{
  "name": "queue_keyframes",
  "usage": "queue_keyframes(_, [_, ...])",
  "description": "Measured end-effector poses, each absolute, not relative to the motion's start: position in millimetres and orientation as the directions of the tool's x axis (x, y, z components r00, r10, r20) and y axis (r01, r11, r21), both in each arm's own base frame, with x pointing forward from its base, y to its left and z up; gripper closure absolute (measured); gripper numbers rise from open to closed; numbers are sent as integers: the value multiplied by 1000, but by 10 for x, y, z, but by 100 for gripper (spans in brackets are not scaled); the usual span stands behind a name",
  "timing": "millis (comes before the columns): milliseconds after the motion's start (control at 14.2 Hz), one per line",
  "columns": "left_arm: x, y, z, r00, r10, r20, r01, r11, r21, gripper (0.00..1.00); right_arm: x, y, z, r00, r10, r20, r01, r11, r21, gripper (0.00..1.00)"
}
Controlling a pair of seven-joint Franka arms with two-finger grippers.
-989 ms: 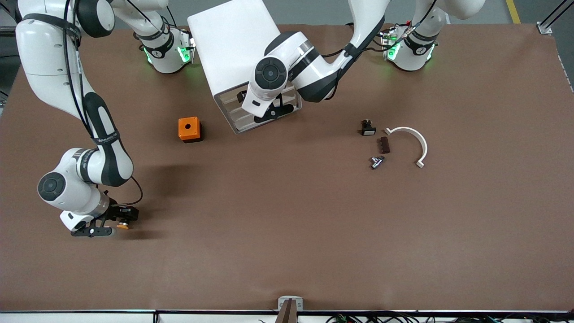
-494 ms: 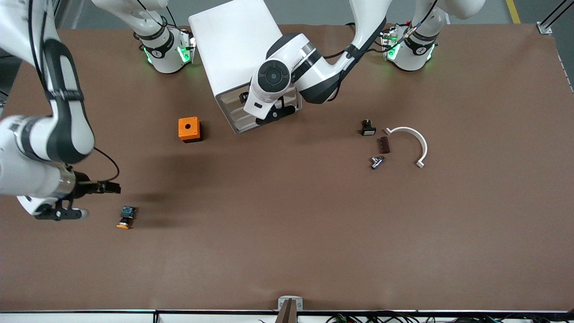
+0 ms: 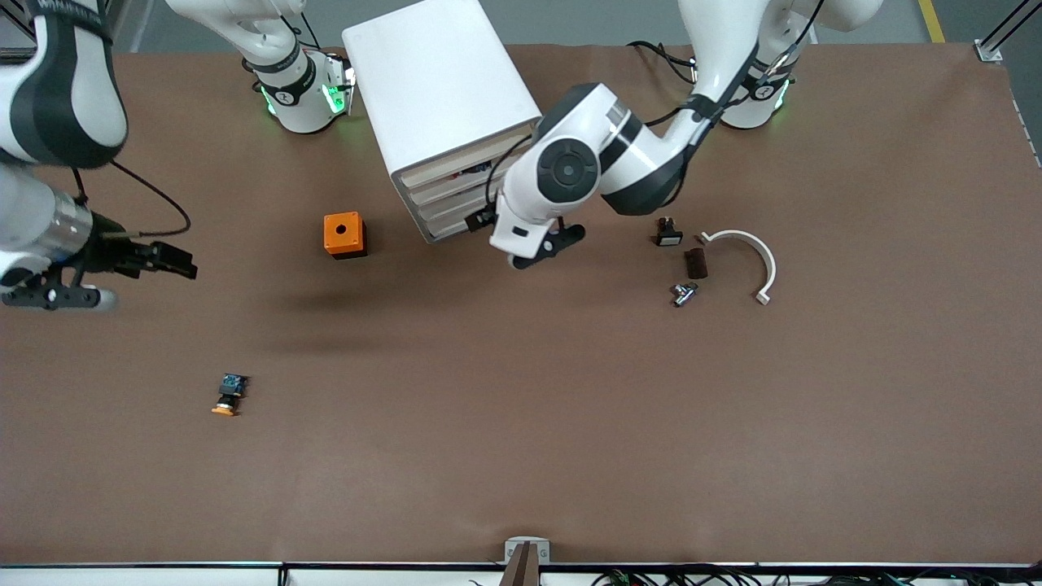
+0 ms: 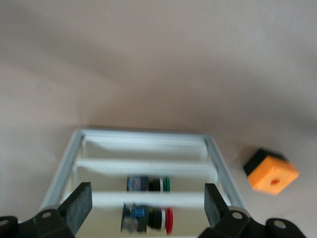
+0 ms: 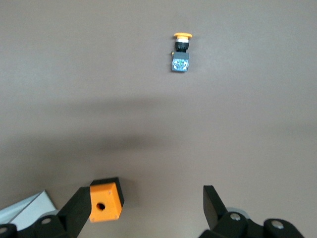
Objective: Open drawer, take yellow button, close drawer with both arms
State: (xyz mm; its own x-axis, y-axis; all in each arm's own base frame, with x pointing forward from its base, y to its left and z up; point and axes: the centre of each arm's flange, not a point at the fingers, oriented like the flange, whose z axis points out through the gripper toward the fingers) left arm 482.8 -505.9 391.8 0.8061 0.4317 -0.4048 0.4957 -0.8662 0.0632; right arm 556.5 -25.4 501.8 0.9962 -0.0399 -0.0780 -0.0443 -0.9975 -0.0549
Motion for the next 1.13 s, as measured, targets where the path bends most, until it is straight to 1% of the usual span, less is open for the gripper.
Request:
queue_keyframes(141, [5101, -4760, 3977, 821, 465, -330, 508, -860, 53, 0, 5370, -267, 5269, 997, -35, -71, -38, -998, -44, 0])
queue_keyframes(283, [5363, -4444, 4010, 831, 497, -250, 521, -853, 35, 0, 5295, -298, 5364, 997, -28, -69, -29, -1000, -9, 0])
queue_keyframes(494, [5701, -3981, 4058, 828, 539, -154, 547, -837, 10, 0, 5293, -233, 5376, 997, -13, -74, -13, -1000, 0, 0])
queue_keyframes(777, [6046, -3396, 4221, 787, 605, -121, 612, -791, 24, 0, 5329, -155, 5527, 999, -1, -50, -1, -1000, 2, 0])
queue_keyframes(918, [6169, -3081, 4353, 813, 571, -115, 578, -815, 37, 0, 5367, -174, 5701, 999, -5, -46, -5, -1000, 4, 0])
queue_keyframes(1130, [6263, -2472, 4635, 884, 451, -126, 457, -889, 27, 0, 5361, -212, 6088, 997, -13, -75, -13, -1000, 6, 0])
